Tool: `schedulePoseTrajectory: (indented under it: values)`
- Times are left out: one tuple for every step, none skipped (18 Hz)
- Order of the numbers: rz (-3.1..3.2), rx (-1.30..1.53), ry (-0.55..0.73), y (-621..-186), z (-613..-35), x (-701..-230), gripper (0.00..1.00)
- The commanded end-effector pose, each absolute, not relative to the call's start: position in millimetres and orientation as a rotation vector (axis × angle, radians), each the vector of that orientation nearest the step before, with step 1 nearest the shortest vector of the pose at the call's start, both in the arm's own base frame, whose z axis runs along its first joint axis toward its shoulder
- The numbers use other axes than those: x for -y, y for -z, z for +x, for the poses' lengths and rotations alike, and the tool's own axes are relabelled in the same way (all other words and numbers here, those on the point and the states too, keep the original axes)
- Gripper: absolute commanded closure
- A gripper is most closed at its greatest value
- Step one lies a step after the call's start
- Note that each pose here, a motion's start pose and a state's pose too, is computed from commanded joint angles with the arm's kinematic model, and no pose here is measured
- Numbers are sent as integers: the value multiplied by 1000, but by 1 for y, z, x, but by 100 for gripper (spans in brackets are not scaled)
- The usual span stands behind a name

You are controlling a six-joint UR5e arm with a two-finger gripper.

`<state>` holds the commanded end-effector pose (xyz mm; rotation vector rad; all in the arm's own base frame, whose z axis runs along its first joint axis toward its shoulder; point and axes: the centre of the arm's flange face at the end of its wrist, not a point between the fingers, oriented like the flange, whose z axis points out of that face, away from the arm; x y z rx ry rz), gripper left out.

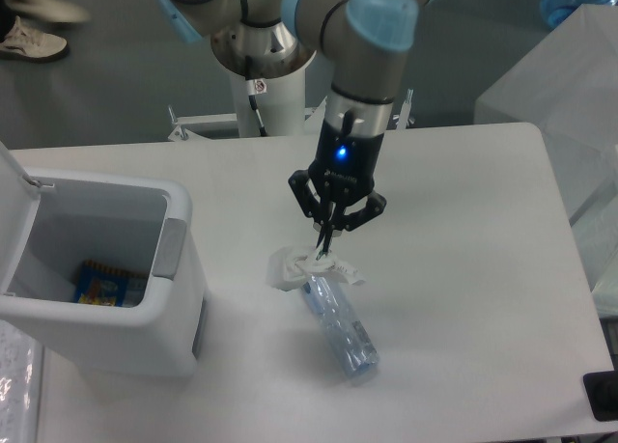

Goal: Place the trash in the trash can
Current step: 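Lift the paper wad and carry it over the white trash bin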

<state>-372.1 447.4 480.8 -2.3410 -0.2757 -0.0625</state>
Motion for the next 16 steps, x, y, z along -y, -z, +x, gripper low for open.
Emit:
schedulePoseTrajectory:
  values:
    - [-2318,326,70,-495,-372,-450,96]
    - [-2293,364,70,-511,-371,-452,96]
    - [-2272,397,74,-523,-370,-453,96]
    - [-2249,427,92,-533,-367,-454,96]
    - [-2224,439,104,-546,-359,-454,96]
    - [-2205,439,110,-557,-352,-453,96]
    - [-2192,422,117,-563,-346,-452,96]
    - [-2181,394,133,-569,-335,-454,96]
    - [-2175,358,156,-573,-320,-460,96]
    - [-2176,320,170,-573,-307,-467,96]
    - [-2180,284,179,-575,-294,-474,96]
    - [-2185,252,185,-574,-285,-480,96]
    - [-2192,212,185,-573,-275,-484,96]
    - [-2195,170,184,-573,-265,-488,96]
    - [-2200,130,191,-570,-253,-494,96]
    - [-2206,91,205,-569,-240,-501,96]
